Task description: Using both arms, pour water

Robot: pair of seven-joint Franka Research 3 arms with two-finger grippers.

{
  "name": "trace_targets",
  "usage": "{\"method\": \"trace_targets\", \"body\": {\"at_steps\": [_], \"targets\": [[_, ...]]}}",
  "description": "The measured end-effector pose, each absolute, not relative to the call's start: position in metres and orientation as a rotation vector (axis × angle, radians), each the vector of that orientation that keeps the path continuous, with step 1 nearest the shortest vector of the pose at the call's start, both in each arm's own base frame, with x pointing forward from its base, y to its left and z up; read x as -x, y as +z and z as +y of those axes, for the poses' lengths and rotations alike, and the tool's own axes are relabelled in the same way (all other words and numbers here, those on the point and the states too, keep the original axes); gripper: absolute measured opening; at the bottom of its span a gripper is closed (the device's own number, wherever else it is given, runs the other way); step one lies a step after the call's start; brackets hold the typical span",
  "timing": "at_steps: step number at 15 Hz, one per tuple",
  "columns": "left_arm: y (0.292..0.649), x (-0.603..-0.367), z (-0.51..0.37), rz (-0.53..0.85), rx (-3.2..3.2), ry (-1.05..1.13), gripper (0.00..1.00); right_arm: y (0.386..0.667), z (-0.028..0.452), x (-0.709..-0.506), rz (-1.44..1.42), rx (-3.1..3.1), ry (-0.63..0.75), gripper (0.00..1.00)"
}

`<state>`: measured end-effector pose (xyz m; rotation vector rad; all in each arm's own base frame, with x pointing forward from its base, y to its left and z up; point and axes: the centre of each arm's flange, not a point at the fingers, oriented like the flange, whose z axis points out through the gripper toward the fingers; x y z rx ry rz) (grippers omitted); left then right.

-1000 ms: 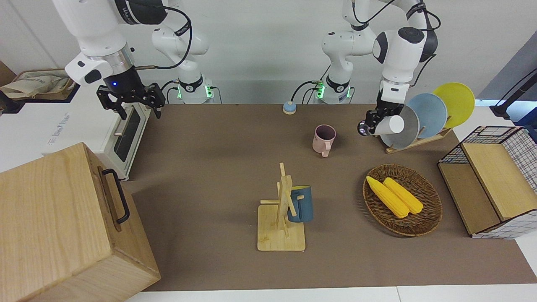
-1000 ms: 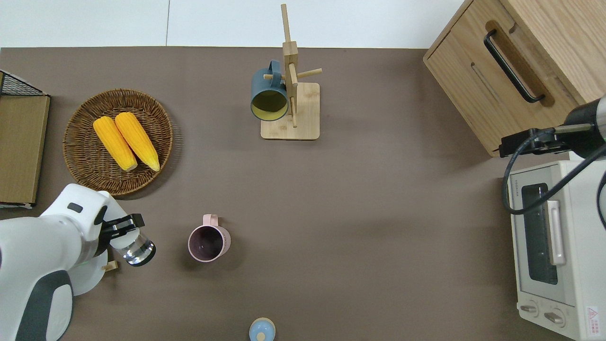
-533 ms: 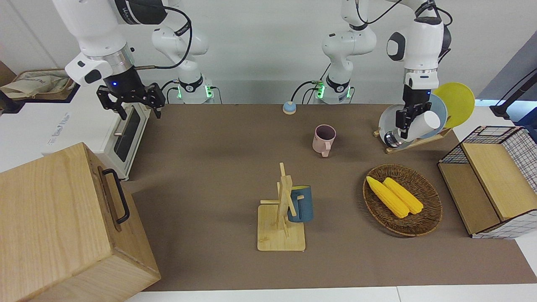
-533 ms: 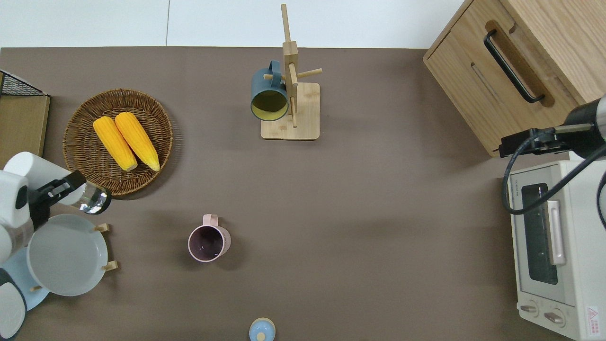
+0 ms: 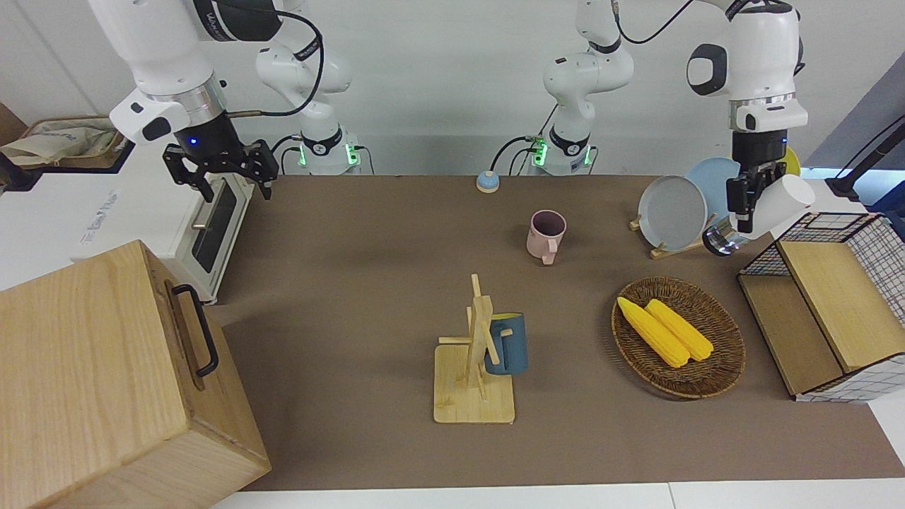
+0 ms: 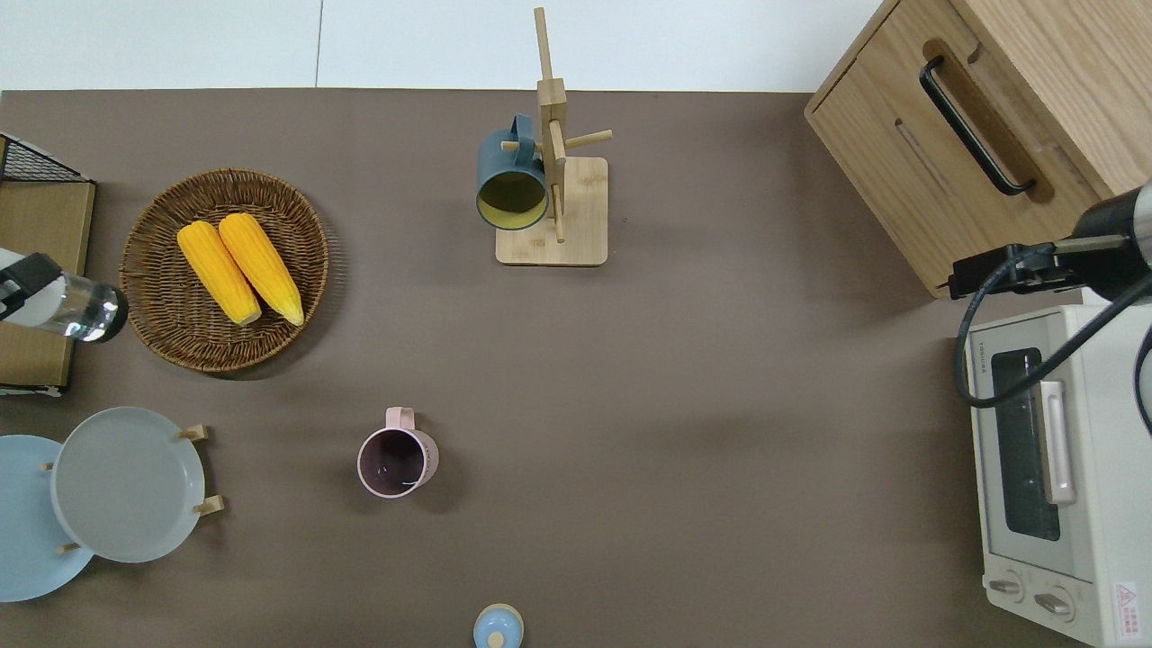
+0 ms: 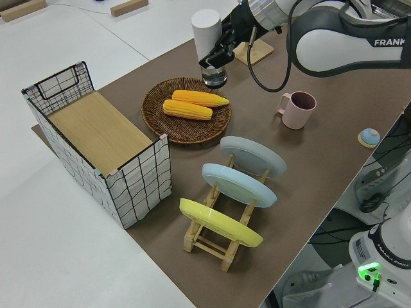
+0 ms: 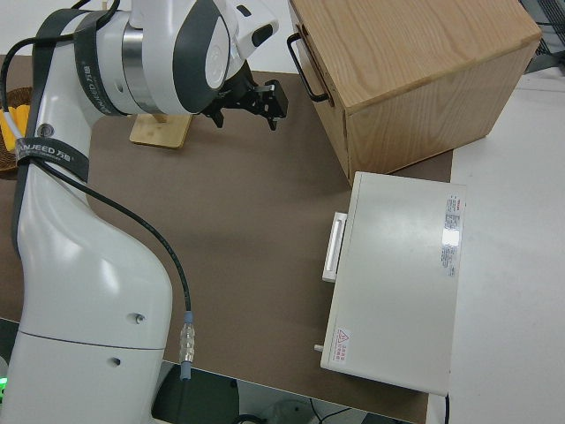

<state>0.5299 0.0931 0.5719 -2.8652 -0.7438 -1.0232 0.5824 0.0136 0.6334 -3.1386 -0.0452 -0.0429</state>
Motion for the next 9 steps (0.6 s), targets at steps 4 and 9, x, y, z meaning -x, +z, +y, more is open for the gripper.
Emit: {"method": "trace_targets", "body": {"at_steps": [4, 9], "targets": [[0.594, -0.543, 0.116, -0.741, 2.813, -1.077, 0.63, 0.633, 0.014, -0.582, -0.045, 3.139, -0.043, 1.0], [0.617, -0.552, 0.156, -0.652, 2.745, -1.113, 0.63, 0.633, 0.014, -0.582, -0.045, 3.139, -0.043, 1.0]]}}
